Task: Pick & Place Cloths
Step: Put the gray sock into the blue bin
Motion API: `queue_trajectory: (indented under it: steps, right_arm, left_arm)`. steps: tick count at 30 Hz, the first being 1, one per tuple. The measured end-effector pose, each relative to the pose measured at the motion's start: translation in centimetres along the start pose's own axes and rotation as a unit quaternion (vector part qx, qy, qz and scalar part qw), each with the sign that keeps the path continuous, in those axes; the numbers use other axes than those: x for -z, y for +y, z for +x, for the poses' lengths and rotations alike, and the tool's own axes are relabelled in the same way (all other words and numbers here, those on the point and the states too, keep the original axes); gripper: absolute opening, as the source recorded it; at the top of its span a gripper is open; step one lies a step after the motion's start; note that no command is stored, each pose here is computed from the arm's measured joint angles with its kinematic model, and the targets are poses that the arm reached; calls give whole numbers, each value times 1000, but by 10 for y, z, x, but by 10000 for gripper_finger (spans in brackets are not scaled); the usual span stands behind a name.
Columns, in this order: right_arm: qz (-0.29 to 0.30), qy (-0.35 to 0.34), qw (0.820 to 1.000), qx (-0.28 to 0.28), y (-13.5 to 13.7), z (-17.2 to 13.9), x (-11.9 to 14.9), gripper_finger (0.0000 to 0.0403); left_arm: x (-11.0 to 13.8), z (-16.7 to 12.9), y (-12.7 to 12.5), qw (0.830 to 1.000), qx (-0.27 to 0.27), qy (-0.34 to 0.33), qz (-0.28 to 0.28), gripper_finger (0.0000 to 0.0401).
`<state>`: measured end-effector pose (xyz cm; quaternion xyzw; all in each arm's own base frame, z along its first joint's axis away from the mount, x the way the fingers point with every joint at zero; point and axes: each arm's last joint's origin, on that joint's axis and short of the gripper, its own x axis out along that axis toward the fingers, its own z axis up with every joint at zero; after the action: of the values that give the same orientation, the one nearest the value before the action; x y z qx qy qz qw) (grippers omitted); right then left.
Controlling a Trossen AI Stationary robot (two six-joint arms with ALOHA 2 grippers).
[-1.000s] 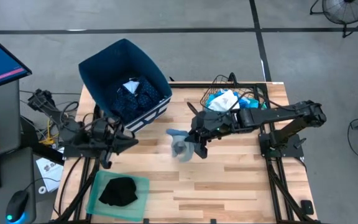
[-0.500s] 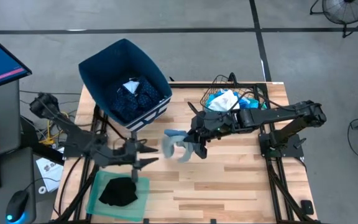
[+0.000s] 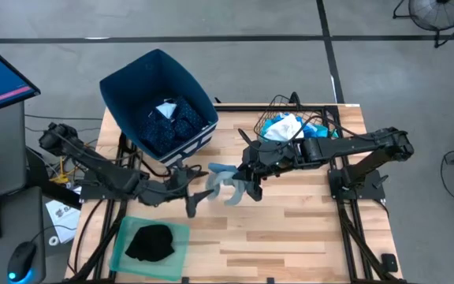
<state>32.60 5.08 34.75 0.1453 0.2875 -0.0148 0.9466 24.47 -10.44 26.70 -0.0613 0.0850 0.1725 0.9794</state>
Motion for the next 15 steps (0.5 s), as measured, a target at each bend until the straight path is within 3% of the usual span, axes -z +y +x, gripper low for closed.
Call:
queue_trajectory:
  steps: [6, 15]
  right_arm:
    - [0, -7, 1000, 16, -1, 0, -1, 44]
    - [4, -14, 1000, 22, -2, 0, -2, 44]
  left_arm:
    - [7, 10, -3, 1000, 27, 13, -1, 270]
    - [11, 32, 4, 1000, -8, 2, -14, 266]
